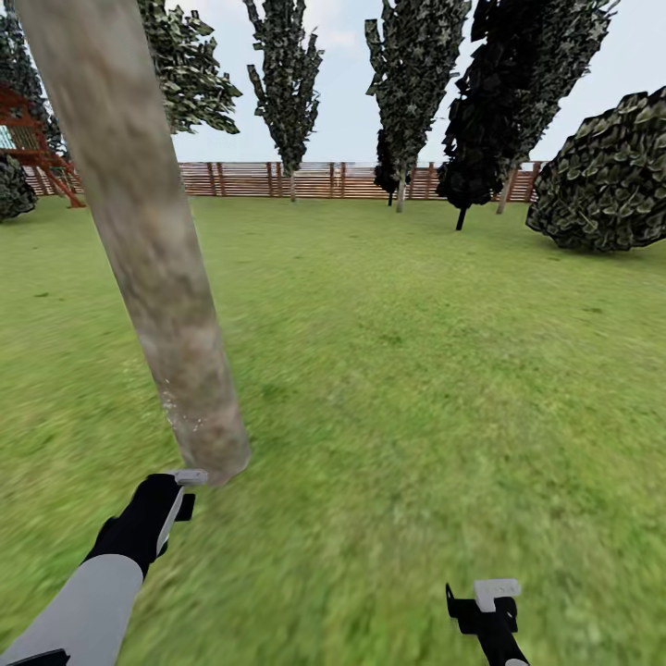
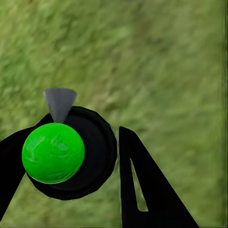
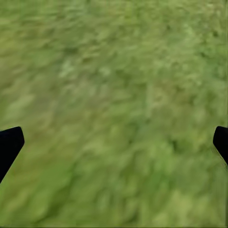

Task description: In the garden, pick up the pesticide atomizer on the floor and spray pesticide onto both trees until each tree trunk is fully covered.

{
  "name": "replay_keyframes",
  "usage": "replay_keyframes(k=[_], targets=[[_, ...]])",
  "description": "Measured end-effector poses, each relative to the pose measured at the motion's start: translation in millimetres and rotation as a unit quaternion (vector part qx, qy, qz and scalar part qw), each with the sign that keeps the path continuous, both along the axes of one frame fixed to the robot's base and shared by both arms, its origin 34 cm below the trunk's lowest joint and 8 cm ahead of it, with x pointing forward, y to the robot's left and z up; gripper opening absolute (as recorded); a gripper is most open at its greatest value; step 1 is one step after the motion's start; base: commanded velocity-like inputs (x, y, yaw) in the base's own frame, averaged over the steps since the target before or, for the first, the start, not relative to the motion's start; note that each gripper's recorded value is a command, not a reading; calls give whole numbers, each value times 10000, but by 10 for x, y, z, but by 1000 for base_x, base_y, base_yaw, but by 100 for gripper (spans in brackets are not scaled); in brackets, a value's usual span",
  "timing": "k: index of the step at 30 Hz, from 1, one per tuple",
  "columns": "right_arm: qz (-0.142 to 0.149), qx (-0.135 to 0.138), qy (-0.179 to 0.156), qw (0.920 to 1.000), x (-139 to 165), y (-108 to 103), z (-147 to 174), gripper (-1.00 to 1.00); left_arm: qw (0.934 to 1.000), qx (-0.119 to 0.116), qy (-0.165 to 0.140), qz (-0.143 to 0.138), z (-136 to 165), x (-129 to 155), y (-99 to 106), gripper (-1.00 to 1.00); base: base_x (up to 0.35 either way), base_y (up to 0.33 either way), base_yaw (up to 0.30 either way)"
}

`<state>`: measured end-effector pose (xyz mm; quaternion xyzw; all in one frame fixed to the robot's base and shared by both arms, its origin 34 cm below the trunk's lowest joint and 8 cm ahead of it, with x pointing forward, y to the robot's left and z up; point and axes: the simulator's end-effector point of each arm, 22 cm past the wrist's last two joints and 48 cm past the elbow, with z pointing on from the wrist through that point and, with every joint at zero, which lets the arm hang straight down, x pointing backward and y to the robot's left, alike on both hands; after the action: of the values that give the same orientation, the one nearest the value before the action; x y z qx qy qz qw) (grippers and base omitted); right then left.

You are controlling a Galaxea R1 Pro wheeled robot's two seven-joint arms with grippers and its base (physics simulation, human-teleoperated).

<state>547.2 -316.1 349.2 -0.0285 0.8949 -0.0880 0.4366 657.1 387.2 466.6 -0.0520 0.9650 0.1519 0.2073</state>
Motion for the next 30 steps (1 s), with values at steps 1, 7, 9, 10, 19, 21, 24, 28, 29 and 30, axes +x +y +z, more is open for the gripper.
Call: replay_keyframes(k=[1, 7, 9, 10, 19, 21, 24, 28, 29, 30], targets=[[2, 2, 0, 10000, 0, 1, 0, 100, 10000, 0, 0, 0, 0, 0, 0, -100, 228, -211, 5], [3, 5, 1, 10000, 0, 2, -1, 100, 10000, 3, -1, -6, 1, 2, -3, -100, 220, -212, 1], [4, 4, 1, 10000, 0, 2, -1, 100, 10000, 4, -2, -7, 1, 3, -3, -100, 178, -229, 0], [4, 4, 2, 10000, 0, 2, -1, 100, 10000, 4, -3, -8, 0, 3, -3, -100, 147, -246, 0], [9, 4, 2, 10000, 1, 5, -2, 100, 10000, 7, -5, -12, 1, 5, -3, -100, 123, -258, 135], [7, 4, 2, 10000, 1, 4, -2, 100, 10000, 5, -6, -8, 0, 4, -2, -100, 118, -260, 272], [5, 5, 2, 10000, 1, 4, -2, 100, 10000, 4, -6, -7, 0, 4, -2, -100, 119, -260, 275], [5, 5, 1, 10000, 1, 4, -1, 100, 10000, 4, -6, -6, 1, 3, -1, -100, 137, -260, 277], [6, 4, 1, 10000, 1, 4, -1, 100, 10000, 3, -6, -5, 1, 3, -1, -100, 171, -246, 277], [6, 5, 1, 10000, 1, 4, -1, 100, 10000, 2, -6, -2, 1, 3, 0, -100, 201, -226, 277]])
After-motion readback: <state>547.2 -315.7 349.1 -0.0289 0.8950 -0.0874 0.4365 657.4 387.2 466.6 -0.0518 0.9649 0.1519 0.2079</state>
